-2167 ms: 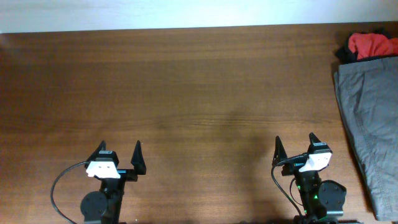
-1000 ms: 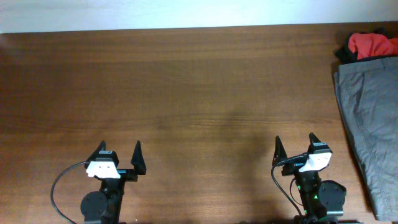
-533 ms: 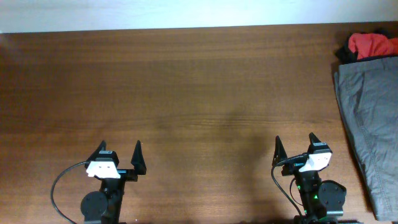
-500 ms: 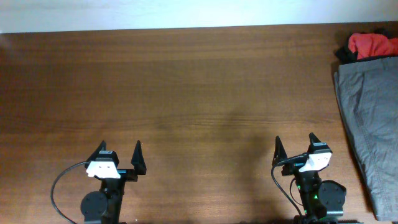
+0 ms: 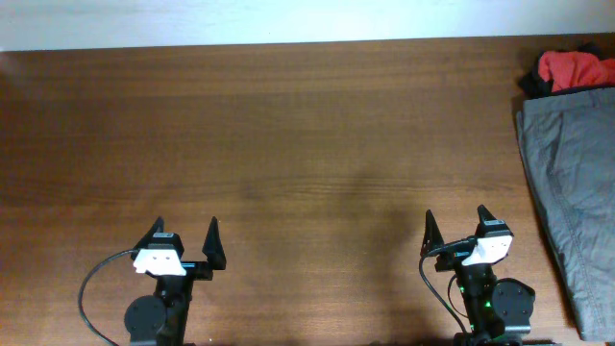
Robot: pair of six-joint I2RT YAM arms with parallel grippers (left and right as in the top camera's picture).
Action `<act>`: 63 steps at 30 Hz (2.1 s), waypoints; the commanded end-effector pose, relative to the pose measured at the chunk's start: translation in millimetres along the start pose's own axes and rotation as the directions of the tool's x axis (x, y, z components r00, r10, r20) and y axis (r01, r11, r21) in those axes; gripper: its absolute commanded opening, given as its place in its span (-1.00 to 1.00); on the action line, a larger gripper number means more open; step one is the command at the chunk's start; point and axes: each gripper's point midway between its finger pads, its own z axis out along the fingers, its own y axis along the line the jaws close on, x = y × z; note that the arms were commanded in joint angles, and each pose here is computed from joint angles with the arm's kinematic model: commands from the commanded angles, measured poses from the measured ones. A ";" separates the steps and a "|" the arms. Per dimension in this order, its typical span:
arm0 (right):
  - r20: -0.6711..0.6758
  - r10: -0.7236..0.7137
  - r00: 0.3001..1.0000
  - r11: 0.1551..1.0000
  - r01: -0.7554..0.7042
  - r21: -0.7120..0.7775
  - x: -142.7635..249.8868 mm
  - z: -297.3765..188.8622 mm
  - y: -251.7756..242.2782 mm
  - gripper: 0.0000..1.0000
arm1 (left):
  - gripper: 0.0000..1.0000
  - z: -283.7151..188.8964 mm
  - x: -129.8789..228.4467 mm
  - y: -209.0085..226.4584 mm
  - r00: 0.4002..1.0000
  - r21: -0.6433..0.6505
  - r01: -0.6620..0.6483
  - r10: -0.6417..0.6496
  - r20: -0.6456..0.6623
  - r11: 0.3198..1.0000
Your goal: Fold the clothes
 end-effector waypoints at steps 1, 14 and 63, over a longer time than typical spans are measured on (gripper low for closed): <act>0.003 0.004 1.000 1.000 -0.004 0.014 1.8 0.0 -3.1 0.98 | 0.98 0.1 1.3 0.4 1.000 -0.003 -0.020 0.020 0.003 1.000; -0.244 0.378 0.893 0.768 -0.450 -0.457 3.7 -24.8 88.4 0.98 | 0.98 0.1 1.3 0.4 1.000 -0.003 -0.020 0.020 0.003 1.000; -0.556 0.038 0.830 0.758 0.339 0.558 -144.0 107.2 -124.6 0.97 | 0.98 0.1 1.3 0.4 1.000 -0.003 -0.020 0.020 0.003 1.000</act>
